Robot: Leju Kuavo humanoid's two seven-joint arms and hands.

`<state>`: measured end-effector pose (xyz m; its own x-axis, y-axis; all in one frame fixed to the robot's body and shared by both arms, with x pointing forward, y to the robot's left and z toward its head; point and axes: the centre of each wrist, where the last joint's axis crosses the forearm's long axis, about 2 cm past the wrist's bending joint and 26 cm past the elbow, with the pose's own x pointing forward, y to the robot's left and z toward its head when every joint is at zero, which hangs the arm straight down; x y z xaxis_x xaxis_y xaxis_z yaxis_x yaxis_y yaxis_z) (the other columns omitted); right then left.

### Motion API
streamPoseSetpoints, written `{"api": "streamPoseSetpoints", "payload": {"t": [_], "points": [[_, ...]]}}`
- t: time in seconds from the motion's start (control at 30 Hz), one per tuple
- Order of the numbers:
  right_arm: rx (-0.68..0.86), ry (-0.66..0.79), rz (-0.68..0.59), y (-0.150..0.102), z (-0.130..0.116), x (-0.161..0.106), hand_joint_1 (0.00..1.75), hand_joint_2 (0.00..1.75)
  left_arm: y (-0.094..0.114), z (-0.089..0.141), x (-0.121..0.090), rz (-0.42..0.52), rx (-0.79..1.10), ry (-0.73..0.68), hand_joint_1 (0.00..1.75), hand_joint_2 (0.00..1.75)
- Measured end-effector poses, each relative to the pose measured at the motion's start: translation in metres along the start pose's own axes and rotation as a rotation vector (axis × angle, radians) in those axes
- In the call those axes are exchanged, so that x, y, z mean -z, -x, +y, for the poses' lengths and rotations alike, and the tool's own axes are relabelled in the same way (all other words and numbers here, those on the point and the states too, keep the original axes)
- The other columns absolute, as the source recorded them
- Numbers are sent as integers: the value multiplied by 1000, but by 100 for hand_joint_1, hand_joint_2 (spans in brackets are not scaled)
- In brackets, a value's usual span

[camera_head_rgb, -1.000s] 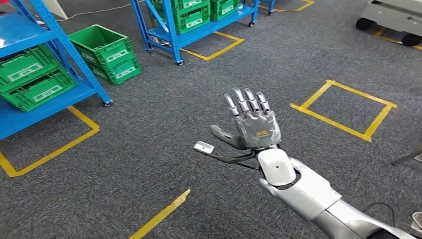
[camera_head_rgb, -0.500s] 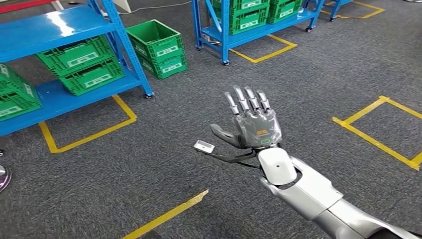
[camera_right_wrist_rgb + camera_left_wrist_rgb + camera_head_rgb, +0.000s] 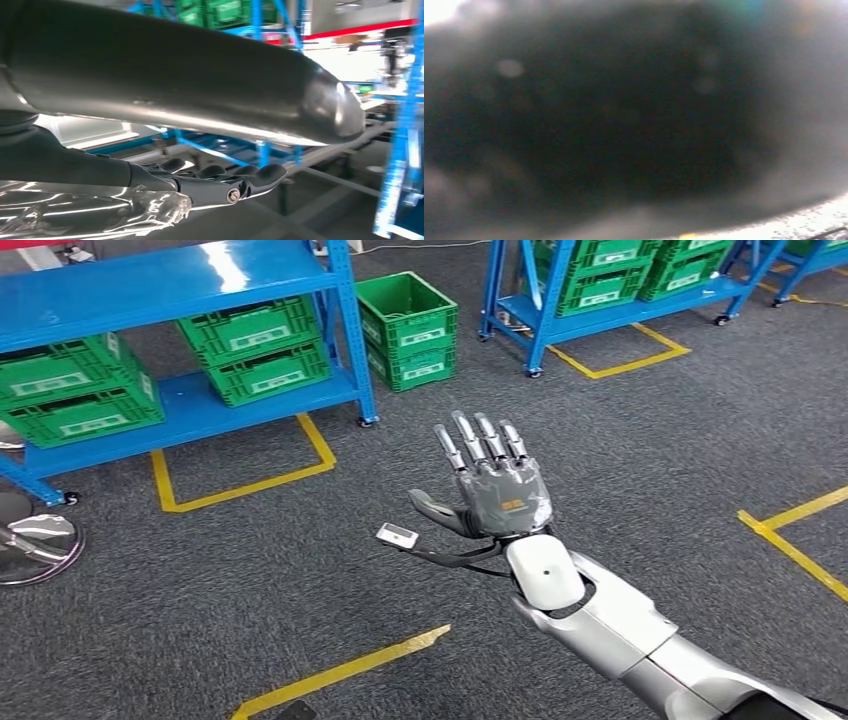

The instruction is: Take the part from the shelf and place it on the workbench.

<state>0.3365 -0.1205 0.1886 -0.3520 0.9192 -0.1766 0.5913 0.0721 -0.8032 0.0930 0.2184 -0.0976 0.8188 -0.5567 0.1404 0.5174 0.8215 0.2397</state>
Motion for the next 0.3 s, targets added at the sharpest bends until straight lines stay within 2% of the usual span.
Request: {"api": "streamPoseSetpoints", "payload": {"t": [0.3], "points": [[1,-16,-1,-1,3,-5,0,0,-1,-1,0,-2,1,2,0,0]]}}
